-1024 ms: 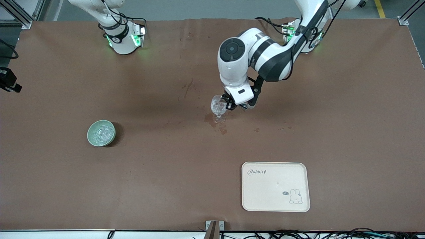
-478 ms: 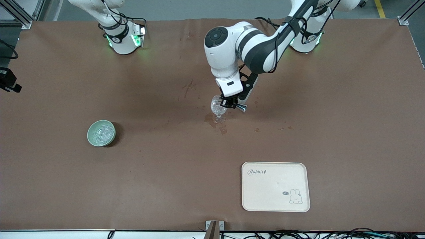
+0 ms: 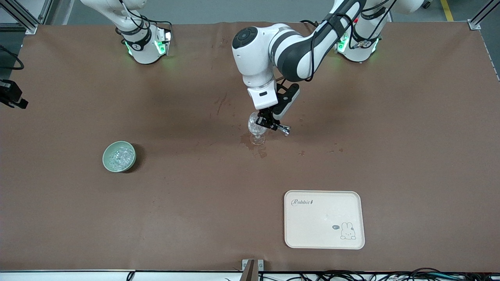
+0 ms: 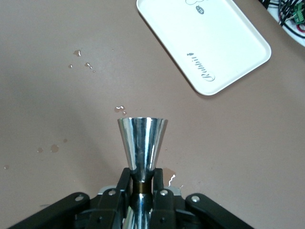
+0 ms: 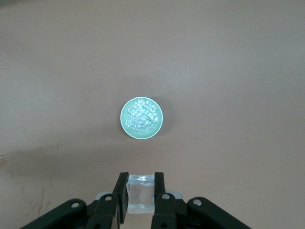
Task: Pour wine and add ice with both arms
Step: 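Carry the jigger to the white tray while the right gripper brings the cube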
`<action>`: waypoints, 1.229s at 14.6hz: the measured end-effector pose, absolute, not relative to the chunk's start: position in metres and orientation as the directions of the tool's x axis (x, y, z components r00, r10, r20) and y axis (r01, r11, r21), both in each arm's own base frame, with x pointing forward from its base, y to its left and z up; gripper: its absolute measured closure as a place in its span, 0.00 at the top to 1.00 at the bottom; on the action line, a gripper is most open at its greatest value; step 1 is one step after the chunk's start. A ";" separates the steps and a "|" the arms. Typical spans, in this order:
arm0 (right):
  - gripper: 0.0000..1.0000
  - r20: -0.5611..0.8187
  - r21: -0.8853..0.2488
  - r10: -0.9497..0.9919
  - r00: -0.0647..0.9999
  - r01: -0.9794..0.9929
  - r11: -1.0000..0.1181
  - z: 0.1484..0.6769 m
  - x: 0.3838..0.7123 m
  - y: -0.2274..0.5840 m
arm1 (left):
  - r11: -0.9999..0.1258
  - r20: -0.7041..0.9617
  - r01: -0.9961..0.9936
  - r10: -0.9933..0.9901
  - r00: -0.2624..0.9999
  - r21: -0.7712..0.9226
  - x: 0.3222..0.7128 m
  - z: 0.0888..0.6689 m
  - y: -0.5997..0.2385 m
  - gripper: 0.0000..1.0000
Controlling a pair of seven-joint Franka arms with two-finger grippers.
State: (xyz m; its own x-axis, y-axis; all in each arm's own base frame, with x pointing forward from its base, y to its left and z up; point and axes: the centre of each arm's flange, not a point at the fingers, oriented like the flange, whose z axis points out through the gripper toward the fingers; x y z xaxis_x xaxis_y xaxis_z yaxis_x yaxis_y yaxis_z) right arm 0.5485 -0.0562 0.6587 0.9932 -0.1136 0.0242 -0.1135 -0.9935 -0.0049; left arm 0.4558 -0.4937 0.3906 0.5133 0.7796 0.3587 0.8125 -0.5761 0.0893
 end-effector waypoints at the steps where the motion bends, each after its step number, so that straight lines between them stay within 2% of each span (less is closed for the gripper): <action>1: 0.25 0.022 -0.005 -0.112 0.994 -0.112 -0.994 0.658 0.549 -0.055 | -0.573 0.357 0.813 0.783 0.509 0.099 0.461 0.396 -0.492 0.22; 3: 0.25 0.018 -0.005 -0.109 0.994 -0.109 -0.994 0.657 0.549 -0.053 | -0.543 0.324 0.832 0.812 0.486 0.113 0.480 0.411 -0.482 0.22; 5: 0.25 0.003 -0.005 -0.128 0.992 -0.128 -0.992 0.655 0.548 -0.049 | -0.482 0.224 0.871 0.863 0.454 0.093 0.513 0.421 -0.455 0.22; 10: 0.25 -0.037 -0.012 -0.204 0.978 -0.204 -0.979 0.651 0.543 0.057 | -0.202 -0.122 0.977 0.970 0.208 0.061 0.627 0.395 -0.357 0.22; 14: 0.25 -0.029 -0.055 -0.287 0.958 -0.288 -0.956 0.635 0.540 0.167 | -0.066 -0.440 0.997 0.895 0.075 0.034 0.689 0.361 -0.268 0.22; 18: 0.25 -0.058 -0.067 -0.373 0.926 -0.376 -0.924 0.577 0.546 0.280 | 0.040 -0.674 0.999 0.738 -0.032 -0.003 0.723 0.306 -0.182 0.22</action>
